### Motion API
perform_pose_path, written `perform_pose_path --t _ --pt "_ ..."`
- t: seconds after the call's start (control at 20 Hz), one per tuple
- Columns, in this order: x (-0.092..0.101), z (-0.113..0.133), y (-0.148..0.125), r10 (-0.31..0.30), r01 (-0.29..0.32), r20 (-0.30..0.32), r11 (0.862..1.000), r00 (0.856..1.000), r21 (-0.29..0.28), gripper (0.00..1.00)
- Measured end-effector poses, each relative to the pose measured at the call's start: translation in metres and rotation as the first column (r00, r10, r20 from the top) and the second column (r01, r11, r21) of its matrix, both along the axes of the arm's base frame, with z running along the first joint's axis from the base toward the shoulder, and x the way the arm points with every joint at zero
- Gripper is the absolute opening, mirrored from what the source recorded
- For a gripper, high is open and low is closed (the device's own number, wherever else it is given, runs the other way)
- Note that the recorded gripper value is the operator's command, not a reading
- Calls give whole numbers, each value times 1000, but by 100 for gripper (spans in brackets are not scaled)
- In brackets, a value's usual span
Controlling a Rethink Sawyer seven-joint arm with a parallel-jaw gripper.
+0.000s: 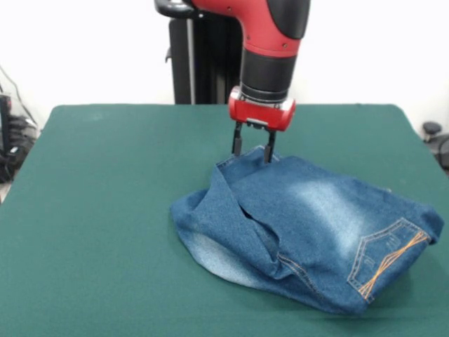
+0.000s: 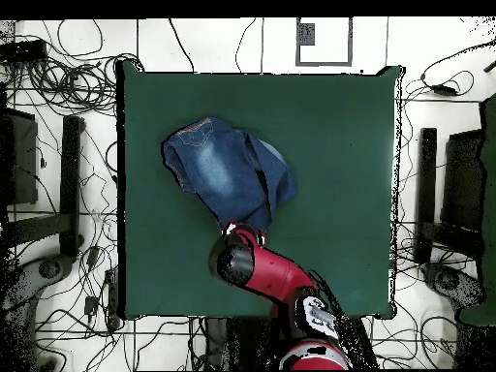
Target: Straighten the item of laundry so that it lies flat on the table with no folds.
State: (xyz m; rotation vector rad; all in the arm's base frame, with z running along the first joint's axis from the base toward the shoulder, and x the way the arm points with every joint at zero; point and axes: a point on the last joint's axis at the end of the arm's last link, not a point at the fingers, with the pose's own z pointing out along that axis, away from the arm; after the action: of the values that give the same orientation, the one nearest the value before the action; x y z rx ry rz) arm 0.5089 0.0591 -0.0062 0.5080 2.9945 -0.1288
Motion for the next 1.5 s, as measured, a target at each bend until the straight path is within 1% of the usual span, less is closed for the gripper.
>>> perform_pose_path --t 0.65,1.15,1.5 --pt "-11 15 2 -4 4 -2 1000 1000 3 100" --pt "-17 12 3 -5 5 -15 1000 1000 4 100" --pt "-16 11 2 -4 4 -7 1000 1000 0 100"
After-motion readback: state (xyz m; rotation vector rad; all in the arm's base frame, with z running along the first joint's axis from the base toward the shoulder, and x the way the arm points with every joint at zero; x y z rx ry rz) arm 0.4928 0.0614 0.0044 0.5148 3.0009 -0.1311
